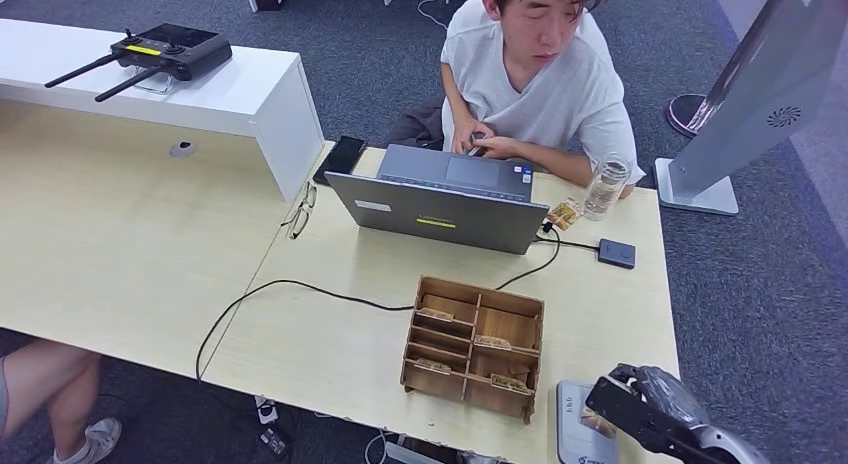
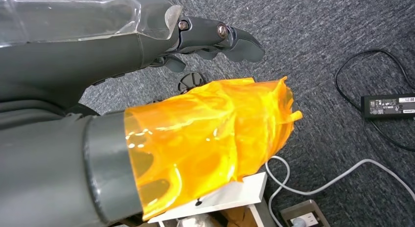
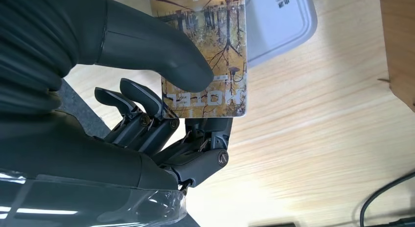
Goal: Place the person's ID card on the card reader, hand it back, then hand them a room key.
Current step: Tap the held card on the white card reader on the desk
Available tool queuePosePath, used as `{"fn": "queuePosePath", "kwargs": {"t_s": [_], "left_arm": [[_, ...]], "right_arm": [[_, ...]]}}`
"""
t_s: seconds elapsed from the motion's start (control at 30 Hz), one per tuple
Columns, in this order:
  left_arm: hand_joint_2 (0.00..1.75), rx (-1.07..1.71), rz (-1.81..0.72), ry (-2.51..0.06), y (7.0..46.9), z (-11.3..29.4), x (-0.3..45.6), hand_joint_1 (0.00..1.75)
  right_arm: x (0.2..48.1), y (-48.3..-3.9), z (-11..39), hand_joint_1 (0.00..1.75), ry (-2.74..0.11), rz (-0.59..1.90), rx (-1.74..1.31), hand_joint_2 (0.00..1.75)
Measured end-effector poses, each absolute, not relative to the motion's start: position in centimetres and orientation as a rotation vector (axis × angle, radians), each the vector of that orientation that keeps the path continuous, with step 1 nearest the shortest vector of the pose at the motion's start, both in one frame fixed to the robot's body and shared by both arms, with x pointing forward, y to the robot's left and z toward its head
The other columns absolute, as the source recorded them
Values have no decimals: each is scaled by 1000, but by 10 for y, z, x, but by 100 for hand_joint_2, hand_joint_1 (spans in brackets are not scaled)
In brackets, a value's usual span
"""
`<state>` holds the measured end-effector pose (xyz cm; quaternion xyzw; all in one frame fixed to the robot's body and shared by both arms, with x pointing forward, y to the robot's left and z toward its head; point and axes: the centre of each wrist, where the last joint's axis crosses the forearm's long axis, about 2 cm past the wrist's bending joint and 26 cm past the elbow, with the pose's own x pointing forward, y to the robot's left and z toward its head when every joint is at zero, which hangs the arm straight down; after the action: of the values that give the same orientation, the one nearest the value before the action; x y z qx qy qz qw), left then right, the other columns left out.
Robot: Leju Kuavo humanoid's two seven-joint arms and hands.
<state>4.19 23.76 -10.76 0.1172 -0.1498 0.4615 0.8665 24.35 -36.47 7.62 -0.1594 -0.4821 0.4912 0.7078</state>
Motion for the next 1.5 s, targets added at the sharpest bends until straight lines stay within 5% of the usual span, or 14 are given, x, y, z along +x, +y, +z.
{"fn": "queuePosePath", "kwargs": {"t_s": [1.03, 1.5], "left_arm": [[0, 241, 959, -314, 237, -108, 43, 0], [0, 231, 979, -318, 237, -108, 42, 0]], "right_arm": [[241, -344, 65, 175, -1083, 1129, -332, 175], [250, -332, 78, 175, -1302, 959, -343, 175]]}}
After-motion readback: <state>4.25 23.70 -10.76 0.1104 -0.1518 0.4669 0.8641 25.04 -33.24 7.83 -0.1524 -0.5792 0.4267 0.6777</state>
